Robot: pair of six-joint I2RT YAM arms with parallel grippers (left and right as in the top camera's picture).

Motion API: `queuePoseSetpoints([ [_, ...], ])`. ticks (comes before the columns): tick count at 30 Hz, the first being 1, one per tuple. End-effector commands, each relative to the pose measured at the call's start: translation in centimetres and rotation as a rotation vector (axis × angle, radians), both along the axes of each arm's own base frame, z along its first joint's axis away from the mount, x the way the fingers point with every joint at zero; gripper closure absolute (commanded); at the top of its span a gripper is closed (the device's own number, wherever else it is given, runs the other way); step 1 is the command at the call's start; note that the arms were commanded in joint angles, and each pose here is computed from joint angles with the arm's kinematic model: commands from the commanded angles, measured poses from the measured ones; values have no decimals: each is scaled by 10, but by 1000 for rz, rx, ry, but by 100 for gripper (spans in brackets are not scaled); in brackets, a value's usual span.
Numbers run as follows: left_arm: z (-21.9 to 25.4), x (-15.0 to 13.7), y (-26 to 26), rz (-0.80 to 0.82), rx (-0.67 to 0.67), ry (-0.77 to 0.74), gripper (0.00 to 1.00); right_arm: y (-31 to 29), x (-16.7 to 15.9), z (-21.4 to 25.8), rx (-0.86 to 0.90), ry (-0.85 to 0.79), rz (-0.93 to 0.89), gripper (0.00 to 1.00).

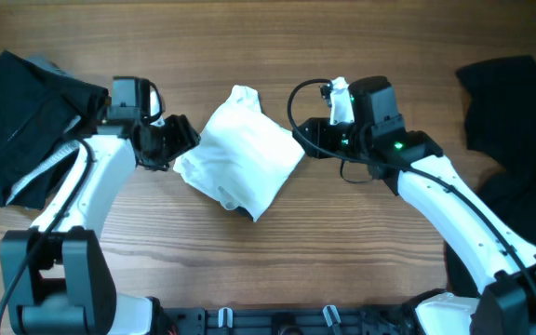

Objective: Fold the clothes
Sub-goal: 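Lift the folded white shirt with the left gripper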

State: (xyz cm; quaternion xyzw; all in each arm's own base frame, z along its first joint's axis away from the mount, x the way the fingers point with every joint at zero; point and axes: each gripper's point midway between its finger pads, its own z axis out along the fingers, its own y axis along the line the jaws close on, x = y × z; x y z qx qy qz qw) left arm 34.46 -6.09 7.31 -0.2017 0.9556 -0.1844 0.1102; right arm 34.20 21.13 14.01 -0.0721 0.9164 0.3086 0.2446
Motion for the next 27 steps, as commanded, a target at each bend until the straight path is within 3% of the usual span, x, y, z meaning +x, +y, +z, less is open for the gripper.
queuePoseSetpoints([
  [1,3,-29,-19,-55,-103,106,16,4,4,-40,-45,93,-2,66],
  [5,-7,-54,-31,-46,-192,202,14,17,0,-71,-3,184,42,72],
  [9,-27,-72,-32,16,-210,271,7,26,2,-89,31,214,72,71],
  [15,-55,-89,-44,100,-312,305,5,26,2,-112,19,260,61,71],
  [18,-70,-89,-45,196,-345,297,0,26,1,-117,21,286,44,71],
  [27,-93,-80,-64,301,-397,244,7,26,4,-116,22,271,42,71],
])
